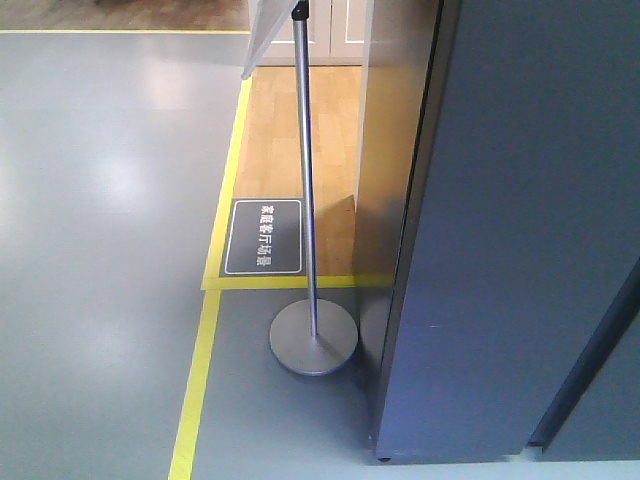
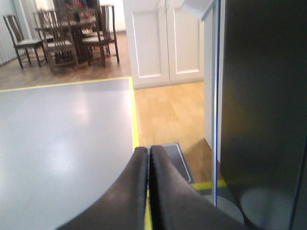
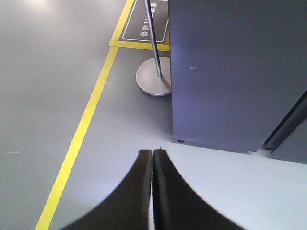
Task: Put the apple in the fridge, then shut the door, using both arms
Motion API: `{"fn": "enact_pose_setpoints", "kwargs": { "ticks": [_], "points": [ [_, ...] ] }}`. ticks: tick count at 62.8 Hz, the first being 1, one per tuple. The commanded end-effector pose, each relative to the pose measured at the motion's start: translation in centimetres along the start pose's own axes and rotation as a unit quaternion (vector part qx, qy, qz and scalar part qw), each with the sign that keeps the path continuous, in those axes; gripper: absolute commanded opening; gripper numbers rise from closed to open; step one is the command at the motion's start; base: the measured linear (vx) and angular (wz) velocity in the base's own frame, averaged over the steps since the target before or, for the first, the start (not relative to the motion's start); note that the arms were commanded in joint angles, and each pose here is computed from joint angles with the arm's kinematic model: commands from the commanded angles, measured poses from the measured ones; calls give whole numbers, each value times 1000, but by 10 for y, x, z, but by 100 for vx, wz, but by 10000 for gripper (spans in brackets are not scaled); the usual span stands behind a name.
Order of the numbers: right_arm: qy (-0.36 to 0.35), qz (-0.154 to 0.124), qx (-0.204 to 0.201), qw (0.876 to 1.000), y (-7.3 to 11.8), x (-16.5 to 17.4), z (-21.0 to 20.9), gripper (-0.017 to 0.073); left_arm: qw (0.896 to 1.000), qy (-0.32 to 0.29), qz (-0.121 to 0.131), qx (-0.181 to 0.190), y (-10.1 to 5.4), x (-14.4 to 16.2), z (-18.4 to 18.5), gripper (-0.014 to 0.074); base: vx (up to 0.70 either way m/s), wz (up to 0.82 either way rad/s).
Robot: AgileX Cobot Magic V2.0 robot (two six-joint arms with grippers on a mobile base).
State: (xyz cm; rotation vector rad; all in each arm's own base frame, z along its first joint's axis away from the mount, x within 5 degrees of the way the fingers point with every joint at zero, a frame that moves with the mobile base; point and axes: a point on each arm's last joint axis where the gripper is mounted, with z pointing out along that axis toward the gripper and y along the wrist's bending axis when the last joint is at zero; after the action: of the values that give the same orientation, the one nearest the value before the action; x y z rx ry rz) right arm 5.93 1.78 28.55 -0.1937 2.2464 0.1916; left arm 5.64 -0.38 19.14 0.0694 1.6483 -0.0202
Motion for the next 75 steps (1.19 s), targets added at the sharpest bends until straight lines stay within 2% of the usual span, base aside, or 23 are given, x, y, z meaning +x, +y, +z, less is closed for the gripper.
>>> {"fn": "enact_pose_setpoints", "kwargs": {
  "ticks": [1, 10, 17, 22, 28, 34, 66, 75],
  "points": [
    [-35, 2, 1, 999, 0, -11, -4, -3, 1000, -28, -7, -7, 1, 1, 1, -6, 0, 0],
    [-35, 2, 0, 999, 0, -11, -4, -3, 999, -37, -8, -8, 1, 0, 2, -6, 0, 0],
    [-35, 3, 0, 999, 0, -11, -4, -3, 998, -55, -21, -10, 2, -3, 1, -6, 0, 0],
    [-35, 3, 0, 999, 0, -11, -4, -3, 998, -66, -21, -11, 2, -5, 1, -6, 0, 0],
    [-35, 3, -1, 999, 1, -11, -4, -3, 996, -85, -8, -12, 2, -7, -1, -6, 0, 0],
    [-35, 3, -1, 999, 1, -11, -4, -3, 995, -94, -15, -11, 2, -9, -1, -6, 0, 0],
    [-35, 3, -1, 999, 1, -11, -4, -3, 992, -123, -15, -11, 2, -14, -2, -6, 0, 0],
    [-35, 3, -1, 999, 1, -11, -4, -3, 992, -123, -14, -26, 4, -14, -3, -6, 0, 0]
  ]
}}
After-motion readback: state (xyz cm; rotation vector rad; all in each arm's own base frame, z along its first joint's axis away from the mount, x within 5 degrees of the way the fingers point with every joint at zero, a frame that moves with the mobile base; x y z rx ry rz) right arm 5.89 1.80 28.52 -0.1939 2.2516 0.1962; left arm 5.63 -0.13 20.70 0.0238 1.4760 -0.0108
